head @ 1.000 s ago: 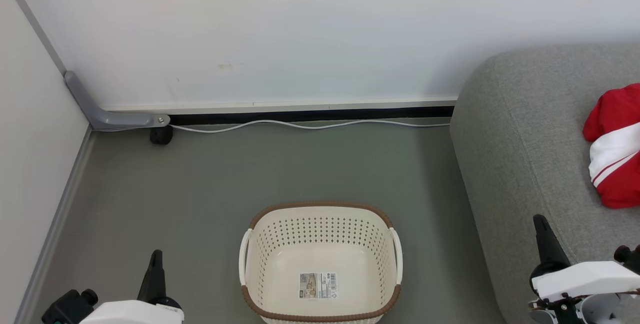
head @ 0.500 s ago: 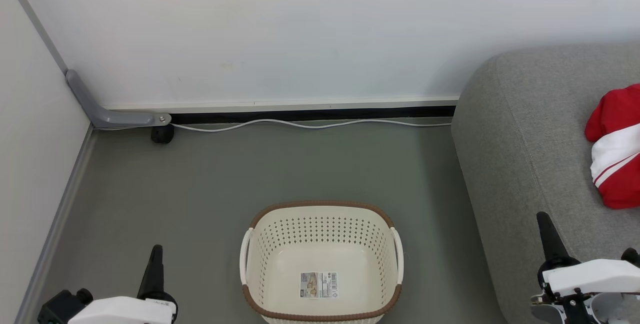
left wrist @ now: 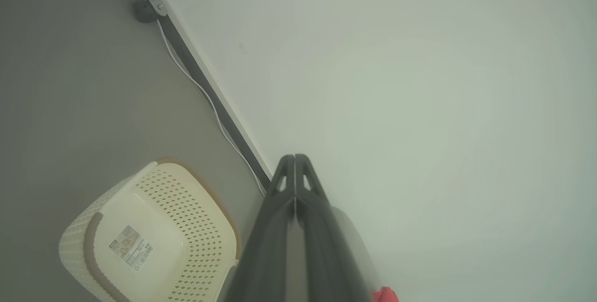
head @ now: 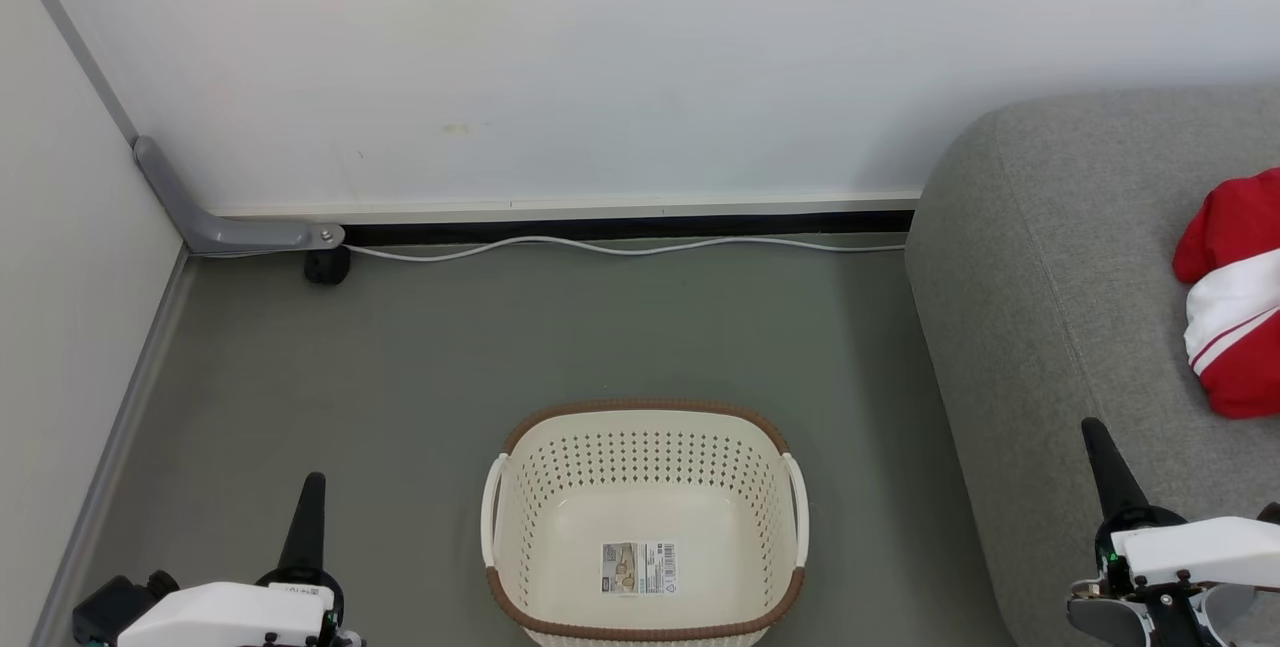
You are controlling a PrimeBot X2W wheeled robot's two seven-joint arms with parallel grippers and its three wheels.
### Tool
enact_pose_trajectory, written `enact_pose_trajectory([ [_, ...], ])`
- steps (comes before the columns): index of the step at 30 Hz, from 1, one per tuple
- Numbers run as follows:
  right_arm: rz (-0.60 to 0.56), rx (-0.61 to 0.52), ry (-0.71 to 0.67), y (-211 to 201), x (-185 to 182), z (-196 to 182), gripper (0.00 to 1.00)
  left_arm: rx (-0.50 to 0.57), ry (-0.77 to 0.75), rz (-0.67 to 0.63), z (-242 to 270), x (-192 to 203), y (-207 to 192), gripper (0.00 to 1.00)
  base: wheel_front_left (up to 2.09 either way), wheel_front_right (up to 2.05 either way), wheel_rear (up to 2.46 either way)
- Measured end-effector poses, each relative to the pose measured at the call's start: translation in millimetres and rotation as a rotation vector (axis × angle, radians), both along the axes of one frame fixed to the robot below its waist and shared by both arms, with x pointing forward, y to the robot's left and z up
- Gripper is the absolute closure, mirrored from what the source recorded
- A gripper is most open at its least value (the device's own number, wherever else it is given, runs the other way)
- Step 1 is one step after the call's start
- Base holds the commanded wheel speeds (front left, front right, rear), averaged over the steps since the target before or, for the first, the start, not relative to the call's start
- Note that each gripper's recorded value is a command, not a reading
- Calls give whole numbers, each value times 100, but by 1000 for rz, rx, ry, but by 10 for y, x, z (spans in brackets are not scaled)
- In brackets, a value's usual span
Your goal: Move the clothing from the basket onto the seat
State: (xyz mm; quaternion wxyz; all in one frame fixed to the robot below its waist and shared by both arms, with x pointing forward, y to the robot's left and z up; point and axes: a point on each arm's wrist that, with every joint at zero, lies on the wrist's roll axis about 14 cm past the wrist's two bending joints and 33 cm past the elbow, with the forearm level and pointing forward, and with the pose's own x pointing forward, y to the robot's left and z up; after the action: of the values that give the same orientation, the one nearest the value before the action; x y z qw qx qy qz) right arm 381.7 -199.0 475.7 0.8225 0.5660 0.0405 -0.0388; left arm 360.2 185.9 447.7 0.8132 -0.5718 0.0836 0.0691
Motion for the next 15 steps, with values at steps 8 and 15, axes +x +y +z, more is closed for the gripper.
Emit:
enact_pose_trajectory([
  [8, -11, 88, -10, -11, 8, 27, 100, -82, -24, 5, 70, 47, 0, 100, 0, 0, 0],
  [15, -23, 163, -18, -33, -4, 41, 100, -154, -37, 11, 94, 52, 5, 100, 0, 0, 0],
])
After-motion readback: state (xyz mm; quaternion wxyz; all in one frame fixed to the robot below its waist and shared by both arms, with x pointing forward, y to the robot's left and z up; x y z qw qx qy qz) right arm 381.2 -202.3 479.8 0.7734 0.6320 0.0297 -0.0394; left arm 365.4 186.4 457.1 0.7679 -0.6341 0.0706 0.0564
